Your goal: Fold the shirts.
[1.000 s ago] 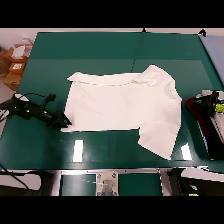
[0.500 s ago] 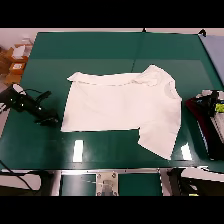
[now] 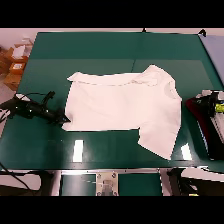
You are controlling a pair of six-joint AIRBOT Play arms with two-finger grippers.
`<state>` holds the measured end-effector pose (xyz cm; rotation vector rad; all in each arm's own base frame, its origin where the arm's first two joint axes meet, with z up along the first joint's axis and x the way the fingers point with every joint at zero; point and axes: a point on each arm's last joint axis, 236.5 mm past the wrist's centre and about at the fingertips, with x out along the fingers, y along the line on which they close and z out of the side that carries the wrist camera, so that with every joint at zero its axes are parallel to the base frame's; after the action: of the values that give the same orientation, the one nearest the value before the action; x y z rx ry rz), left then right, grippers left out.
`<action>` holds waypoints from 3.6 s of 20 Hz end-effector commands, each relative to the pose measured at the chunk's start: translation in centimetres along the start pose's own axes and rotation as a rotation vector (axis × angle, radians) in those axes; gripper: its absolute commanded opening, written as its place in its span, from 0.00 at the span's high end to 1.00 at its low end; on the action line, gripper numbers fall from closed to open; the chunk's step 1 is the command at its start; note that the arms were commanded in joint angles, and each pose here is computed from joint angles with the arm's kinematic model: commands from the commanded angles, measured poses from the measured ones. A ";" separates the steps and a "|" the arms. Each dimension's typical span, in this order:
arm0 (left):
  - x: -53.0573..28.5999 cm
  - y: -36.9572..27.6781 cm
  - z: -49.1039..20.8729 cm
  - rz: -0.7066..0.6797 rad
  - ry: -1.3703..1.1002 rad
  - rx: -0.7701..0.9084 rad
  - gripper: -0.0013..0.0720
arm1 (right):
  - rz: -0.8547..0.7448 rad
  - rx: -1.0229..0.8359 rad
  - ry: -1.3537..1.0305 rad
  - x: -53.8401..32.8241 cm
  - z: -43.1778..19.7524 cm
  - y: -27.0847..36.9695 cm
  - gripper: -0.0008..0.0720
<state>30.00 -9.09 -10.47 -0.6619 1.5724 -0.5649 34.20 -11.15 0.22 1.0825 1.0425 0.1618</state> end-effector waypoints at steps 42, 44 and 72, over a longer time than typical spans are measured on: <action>-11.2 -9.3 5.0 0.053 -0.176 0.310 0.95 | -0.155 -0.243 -0.033 -2.4 -0.5 3.6 0.96; -16.0 -13.9 5.0 0.099 -0.313 0.428 0.95 | -0.035 -0.311 -0.142 -4.1 1.1 9.2 0.96; -24.7 -19.1 12.4 0.166 -0.778 0.535 0.95 | 0.253 -0.714 -0.540 -0.3 4.9 30.2 0.96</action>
<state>41.19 -4.38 27.96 -0.1410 0.5656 -0.4138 42.69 -0.29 34.22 0.4958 0.1562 0.4188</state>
